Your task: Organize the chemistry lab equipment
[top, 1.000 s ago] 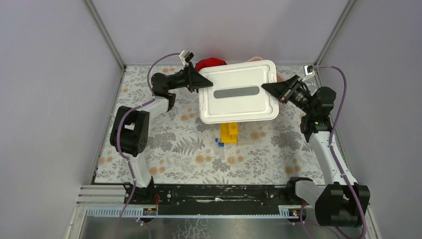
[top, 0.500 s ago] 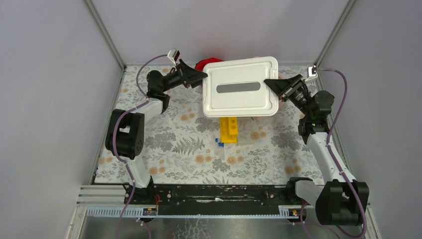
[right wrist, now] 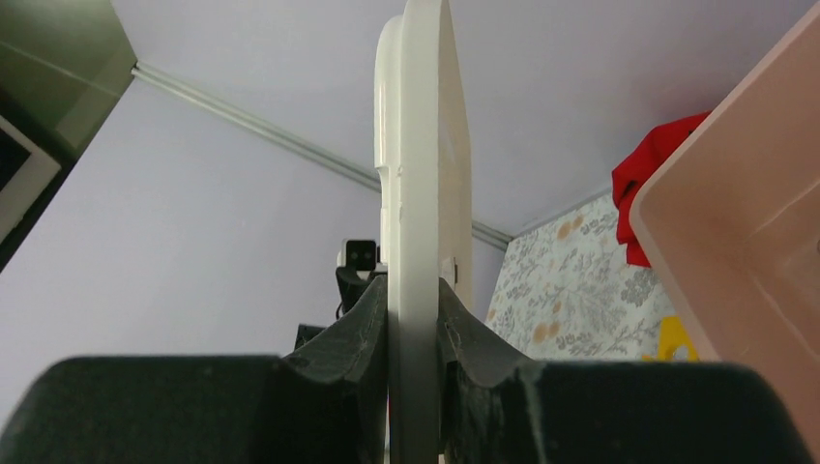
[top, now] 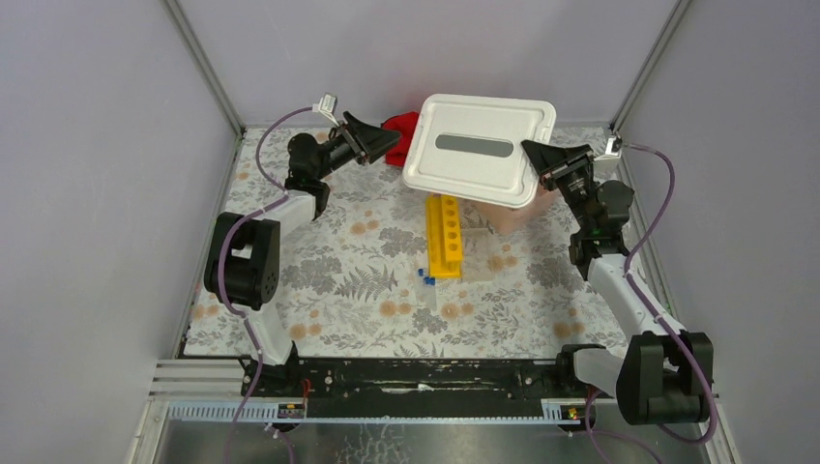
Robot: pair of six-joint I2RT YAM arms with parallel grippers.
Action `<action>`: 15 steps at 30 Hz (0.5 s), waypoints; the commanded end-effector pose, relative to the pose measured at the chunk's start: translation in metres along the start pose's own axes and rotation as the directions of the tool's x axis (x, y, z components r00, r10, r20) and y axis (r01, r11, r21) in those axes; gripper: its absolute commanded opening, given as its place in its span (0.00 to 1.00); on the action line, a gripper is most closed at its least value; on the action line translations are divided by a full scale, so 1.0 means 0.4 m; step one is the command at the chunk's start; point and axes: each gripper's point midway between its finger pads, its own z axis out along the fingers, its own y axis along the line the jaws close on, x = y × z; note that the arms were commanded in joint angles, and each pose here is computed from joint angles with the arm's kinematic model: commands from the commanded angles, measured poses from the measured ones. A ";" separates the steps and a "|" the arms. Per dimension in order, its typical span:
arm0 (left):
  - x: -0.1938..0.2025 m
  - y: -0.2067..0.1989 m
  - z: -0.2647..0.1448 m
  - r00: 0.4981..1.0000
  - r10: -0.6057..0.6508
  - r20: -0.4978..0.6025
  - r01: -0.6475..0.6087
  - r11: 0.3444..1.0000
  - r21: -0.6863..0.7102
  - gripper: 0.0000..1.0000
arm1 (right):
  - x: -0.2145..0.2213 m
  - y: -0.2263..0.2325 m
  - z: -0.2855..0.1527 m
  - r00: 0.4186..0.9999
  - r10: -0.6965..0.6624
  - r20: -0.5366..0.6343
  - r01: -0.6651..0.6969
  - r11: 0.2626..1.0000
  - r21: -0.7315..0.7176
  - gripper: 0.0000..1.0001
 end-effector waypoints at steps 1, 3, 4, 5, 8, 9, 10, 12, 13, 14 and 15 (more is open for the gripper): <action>-0.040 -0.004 0.007 0.994 0.078 0.071 -0.077 0.997 -0.015 0.64 | -0.073 0.051 0.029 0.983 -0.002 0.186 0.019 0.996 -0.090 0.00; -0.033 0.002 0.016 0.994 0.085 0.067 -0.083 0.996 -0.021 0.64 | -0.085 0.033 0.037 0.972 0.008 0.236 0.011 0.997 -0.075 0.00; -0.027 0.004 0.023 0.994 0.089 0.061 -0.088 0.996 -0.025 0.65 | -0.091 0.022 0.039 0.965 0.014 0.261 0.004 0.998 -0.067 0.00; -0.021 0.004 0.030 0.994 0.097 0.054 -0.096 0.995 -0.028 0.65 | -0.098 0.010 0.040 0.957 0.020 0.290 -0.004 0.998 -0.058 0.00; 0.005 0.016 0.058 0.992 0.122 0.019 -0.121 0.991 -0.051 0.65 | -0.116 -0.025 0.041 0.928 0.034 0.370 -0.026 0.999 -0.027 0.00; 0.016 0.023 0.068 0.992 0.128 0.004 -0.128 0.990 -0.060 0.65 | -0.121 -0.033 0.041 0.918 0.038 0.394 -0.032 0.999 -0.022 0.00; 0.027 0.026 0.081 0.991 0.136 -0.009 -0.136 0.989 -0.064 0.65 | -0.127 -0.044 0.040 0.907 0.037 0.420 -0.035 0.999 -0.011 0.00; 0.044 0.032 0.103 0.989 0.145 -0.030 -0.147 0.987 -0.066 0.65 | -0.137 -0.061 0.035 0.885 0.037 0.464 -0.046 0.999 0.009 0.00; 0.054 0.039 0.114 0.989 0.143 -0.040 -0.146 0.987 -0.069 0.65 | -0.143 -0.072 0.032 0.873 0.036 0.486 -0.053 0.998 0.022 0.00; 0.062 0.046 0.123 0.989 0.142 -0.048 -0.145 0.987 -0.071 0.65 | -0.146 -0.082 0.029 0.864 0.036 0.502 -0.060 0.998 0.033 0.00; 0.070 0.055 0.133 0.989 0.136 -0.057 -0.140 0.987 -0.074 0.65 | -0.152 -0.094 0.028 0.851 0.034 0.525 -0.068 0.997 0.046 0.00</action>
